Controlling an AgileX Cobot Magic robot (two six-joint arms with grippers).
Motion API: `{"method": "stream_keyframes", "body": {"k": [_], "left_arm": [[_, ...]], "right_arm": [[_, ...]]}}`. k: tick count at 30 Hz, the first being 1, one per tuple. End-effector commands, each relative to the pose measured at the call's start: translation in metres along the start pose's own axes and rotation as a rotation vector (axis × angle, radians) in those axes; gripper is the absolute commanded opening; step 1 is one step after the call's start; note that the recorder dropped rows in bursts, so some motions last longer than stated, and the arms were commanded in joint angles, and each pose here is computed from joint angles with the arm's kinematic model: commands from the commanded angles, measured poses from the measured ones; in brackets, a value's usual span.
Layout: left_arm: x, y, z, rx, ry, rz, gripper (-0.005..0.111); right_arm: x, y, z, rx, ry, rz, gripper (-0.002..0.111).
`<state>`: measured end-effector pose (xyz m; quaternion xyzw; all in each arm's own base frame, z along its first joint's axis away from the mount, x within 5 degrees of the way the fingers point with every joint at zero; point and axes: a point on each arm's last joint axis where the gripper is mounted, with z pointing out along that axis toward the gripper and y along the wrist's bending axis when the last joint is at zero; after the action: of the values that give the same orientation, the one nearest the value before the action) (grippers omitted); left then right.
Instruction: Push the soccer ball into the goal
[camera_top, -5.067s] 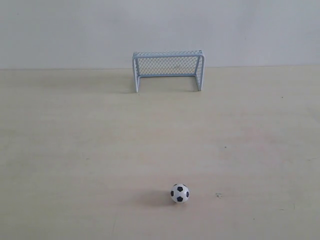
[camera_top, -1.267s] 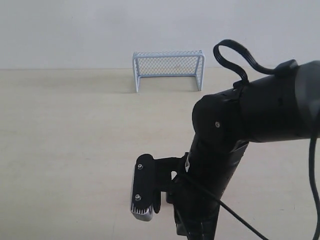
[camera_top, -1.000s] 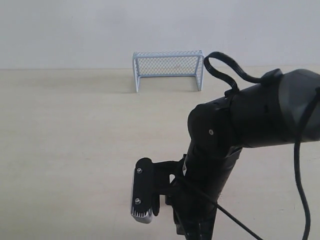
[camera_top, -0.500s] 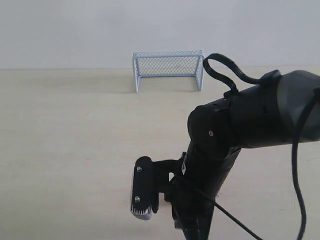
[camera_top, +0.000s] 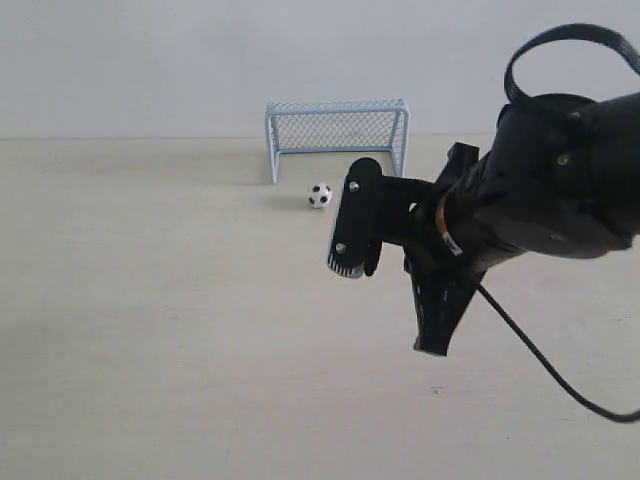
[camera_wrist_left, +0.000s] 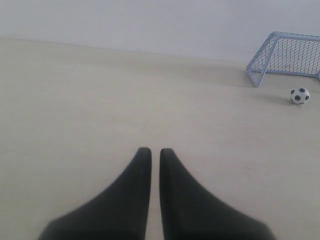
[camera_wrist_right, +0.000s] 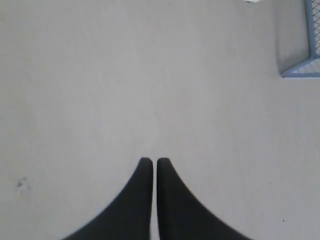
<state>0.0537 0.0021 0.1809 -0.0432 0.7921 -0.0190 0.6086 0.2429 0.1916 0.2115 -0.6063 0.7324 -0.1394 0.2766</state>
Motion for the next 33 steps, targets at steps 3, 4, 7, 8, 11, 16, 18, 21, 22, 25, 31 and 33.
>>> {"method": "stream_keyframes", "body": {"k": [3,4,7,8,11,16,18,21,22,25,31,33], "left_arm": [[-0.002,0.000,-0.001,0.001,-0.010,-0.015,0.006],[-0.002,0.000,-0.001,0.001,-0.010,-0.015,0.006],[-0.002,0.000,-0.001,0.001,-0.010,-0.015,0.006],[-0.002,0.000,-0.001,0.001,-0.010,-0.015,0.006],[-0.002,0.000,-0.001,0.001,-0.010,-0.015,0.006],[-0.002,0.000,-0.001,0.001,-0.010,-0.015,0.006],[-0.002,0.000,-0.001,0.001,-0.010,-0.015,0.006],[-0.002,0.000,-0.001,0.001,-0.010,-0.015,0.006],[-0.002,0.000,-0.001,0.001,-0.010,-0.015,0.006],[-0.002,0.000,-0.001,0.001,-0.010,-0.015,0.006],[-0.002,0.000,-0.001,0.001,-0.010,-0.015,0.006],[-0.002,0.000,-0.001,0.001,-0.010,-0.015,0.006]], "right_arm": [[-0.007,0.034,-0.052,-0.072,-0.022,0.078,0.000],[-0.011,0.040,-0.062,-0.092,-0.047,0.092,0.000],[-0.013,0.050,-0.080,-0.104,-0.104,0.167,0.000],[-0.011,0.053,-0.084,-0.108,-0.125,0.192,0.000],[0.001,0.070,-0.095,-0.143,-0.181,0.296,0.000],[0.016,0.083,-0.119,-0.201,-0.259,0.498,0.000],[0.023,0.084,-0.125,-0.210,-0.305,0.525,0.000],[0.029,0.085,-0.130,-0.225,-0.367,0.558,0.000],[0.031,0.084,-0.132,-0.234,-0.363,0.605,0.000],[0.032,0.084,-0.133,-0.238,-0.358,0.631,0.000],[0.031,0.084,-0.133,-0.230,-0.365,0.623,0.000],[0.031,0.084,-0.133,-0.230,-0.365,0.623,0.000]]}}
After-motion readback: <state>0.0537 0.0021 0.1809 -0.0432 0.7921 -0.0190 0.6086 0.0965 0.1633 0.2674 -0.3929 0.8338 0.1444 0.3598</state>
